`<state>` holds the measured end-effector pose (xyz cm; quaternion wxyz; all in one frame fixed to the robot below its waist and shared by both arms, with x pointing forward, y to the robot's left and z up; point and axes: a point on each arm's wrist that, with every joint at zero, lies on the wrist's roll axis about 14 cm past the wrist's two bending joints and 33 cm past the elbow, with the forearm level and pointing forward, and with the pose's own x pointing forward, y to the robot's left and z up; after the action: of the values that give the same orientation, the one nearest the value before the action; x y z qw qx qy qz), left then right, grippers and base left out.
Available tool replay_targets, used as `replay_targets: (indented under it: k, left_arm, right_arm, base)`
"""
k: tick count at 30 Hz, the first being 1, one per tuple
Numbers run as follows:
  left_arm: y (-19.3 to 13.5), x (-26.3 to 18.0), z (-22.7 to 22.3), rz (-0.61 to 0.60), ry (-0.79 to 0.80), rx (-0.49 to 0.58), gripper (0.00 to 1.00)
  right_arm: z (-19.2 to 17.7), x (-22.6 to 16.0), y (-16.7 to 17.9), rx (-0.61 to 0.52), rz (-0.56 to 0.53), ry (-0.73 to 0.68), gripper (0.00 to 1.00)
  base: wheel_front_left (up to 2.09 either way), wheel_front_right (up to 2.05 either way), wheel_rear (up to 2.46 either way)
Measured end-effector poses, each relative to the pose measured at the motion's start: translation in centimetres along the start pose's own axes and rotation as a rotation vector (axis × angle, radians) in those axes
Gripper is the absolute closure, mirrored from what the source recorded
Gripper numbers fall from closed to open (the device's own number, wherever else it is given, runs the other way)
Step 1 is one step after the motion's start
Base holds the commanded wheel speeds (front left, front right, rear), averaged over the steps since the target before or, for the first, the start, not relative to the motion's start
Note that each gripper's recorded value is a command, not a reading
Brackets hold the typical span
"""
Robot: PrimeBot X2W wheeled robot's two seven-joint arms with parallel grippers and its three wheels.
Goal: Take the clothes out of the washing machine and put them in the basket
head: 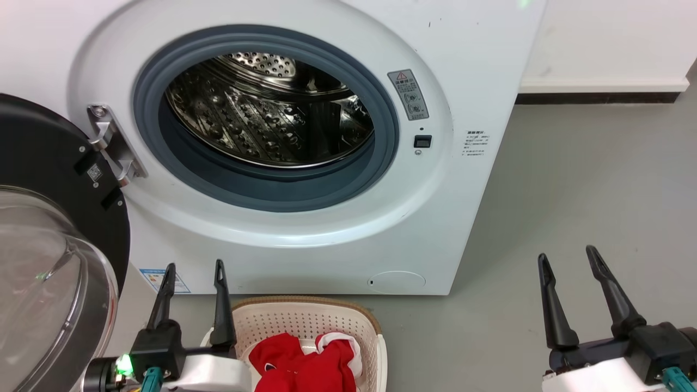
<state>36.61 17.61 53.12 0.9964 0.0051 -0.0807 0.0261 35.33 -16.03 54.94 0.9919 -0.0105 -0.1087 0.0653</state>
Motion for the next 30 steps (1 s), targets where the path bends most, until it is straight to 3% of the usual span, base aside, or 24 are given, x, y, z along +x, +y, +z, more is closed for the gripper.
replay_targets:
  k: [30]
  left_arm:
    - [1.0, -1.8, -0.7, 0.037, 0.031, -0.032, 0.00]
  right_arm:
    - [-0.1, -1.6, 0.1, 0.020, -0.006, 0.013, 0.00]
  base:
    - [0.00, 0.00, 0.00]
